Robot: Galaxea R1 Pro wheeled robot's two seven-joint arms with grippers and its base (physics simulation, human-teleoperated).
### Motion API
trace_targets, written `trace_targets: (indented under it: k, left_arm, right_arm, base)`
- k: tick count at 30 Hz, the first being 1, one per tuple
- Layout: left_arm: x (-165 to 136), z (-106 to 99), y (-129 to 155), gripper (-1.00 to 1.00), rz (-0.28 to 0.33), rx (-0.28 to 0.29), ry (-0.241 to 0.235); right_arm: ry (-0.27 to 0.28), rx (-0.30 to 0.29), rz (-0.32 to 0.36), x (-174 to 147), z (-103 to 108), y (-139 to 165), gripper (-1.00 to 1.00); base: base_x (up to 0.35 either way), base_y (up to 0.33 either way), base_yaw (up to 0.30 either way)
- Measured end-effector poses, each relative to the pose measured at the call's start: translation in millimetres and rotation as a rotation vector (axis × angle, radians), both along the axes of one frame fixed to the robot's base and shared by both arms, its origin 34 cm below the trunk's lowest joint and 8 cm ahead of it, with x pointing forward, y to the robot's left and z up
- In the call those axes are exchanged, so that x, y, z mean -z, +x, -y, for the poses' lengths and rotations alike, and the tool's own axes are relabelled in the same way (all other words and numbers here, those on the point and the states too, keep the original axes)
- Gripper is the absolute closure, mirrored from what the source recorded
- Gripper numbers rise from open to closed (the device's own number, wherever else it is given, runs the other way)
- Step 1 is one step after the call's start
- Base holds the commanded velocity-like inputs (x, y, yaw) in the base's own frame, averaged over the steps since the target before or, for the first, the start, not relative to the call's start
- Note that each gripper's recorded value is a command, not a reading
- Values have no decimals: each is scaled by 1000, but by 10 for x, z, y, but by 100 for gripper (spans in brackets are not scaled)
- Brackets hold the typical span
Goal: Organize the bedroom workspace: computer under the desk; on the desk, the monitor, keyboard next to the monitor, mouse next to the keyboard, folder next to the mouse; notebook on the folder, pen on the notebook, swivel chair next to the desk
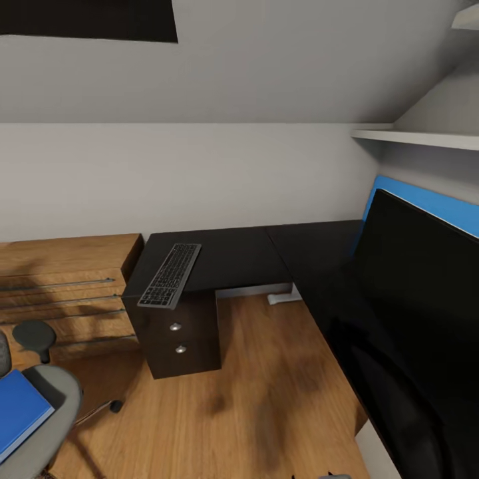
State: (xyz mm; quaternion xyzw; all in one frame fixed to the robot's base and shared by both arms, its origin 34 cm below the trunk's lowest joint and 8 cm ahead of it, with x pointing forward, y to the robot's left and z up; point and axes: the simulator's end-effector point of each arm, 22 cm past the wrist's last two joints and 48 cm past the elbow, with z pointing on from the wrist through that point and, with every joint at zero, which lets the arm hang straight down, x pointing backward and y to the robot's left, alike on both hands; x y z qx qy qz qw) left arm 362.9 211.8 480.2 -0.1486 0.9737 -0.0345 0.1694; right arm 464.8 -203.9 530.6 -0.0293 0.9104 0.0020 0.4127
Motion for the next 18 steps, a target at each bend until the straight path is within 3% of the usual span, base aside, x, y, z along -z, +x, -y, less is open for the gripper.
trace_targets:
  k: [18]
  left_arm:
    - [-52, -2, 81, -100, 23, 0, 0]
  right_arm:
    - [0, 0, 22, -74, -2, 67, -100]
  base:
    - [-8, -4, 145]
